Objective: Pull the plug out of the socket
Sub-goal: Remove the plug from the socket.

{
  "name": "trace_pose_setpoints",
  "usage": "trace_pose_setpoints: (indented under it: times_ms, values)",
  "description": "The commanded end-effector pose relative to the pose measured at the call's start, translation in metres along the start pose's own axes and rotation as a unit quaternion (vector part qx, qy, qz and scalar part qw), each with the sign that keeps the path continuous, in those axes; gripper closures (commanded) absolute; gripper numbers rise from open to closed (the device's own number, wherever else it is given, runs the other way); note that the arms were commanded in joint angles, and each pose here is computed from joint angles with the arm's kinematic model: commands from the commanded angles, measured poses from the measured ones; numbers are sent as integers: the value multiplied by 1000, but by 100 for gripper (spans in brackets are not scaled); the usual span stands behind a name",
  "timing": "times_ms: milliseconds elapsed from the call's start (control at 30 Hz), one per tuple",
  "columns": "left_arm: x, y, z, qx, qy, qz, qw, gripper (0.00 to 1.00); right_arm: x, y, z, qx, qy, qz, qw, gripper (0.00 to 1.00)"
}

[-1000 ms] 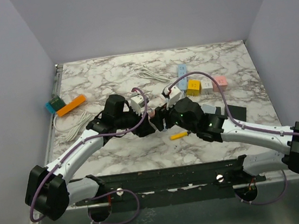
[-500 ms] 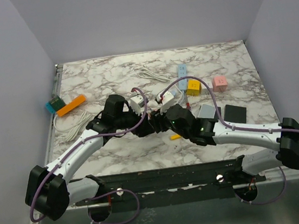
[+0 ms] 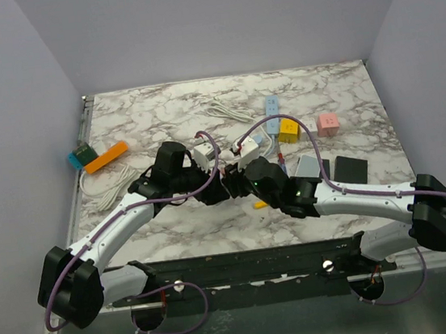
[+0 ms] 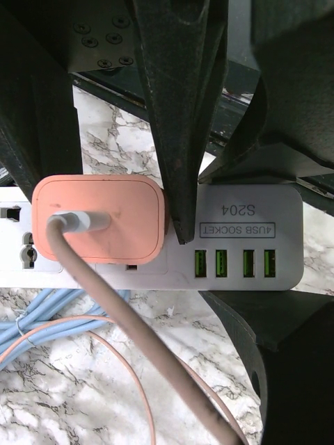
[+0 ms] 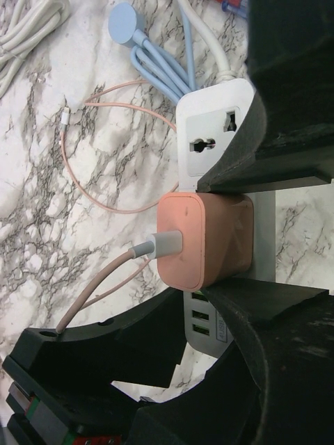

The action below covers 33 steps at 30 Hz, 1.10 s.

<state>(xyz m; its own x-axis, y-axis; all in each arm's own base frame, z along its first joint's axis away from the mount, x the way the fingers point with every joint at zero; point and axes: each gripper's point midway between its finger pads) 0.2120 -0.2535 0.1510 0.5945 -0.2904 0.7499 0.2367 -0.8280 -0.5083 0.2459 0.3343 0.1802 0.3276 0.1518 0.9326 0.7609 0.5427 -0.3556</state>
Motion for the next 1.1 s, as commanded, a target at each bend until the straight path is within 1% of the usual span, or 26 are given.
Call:
trace_pose_setpoints:
  times_ms: [0,367,667,900,1067]
  values:
    - [20,-1,-10,-24,30,-36,999,100,2,2,-2,-21,19,-1,1000,99]
    - [19,-1,-9,-21,30,-36,999,100,-4,1,-2,-16,9,5,1000,99]
    - [23,-3,-2,0,31,-43,999,100,-9,3,7,15,-24,9,1000,99]
    - [25,-5,1,4,27,-48,998,100,-15,0,31,48,-54,2,997,99]
    - [26,-6,1,3,25,-51,998,100,-21,3,37,48,-58,11,997,99]
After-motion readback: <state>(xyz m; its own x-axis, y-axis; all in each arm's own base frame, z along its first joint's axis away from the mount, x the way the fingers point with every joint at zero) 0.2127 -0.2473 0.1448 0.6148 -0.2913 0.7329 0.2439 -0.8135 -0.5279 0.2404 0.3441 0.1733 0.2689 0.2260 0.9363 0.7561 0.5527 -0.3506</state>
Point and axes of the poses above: each gripper's point midway between its finger pads, its own y axis out along the fingers, its own z axis along the line the jaws close on, x = y × z, and after that the axes turned 2 degrees about -y, right-handed
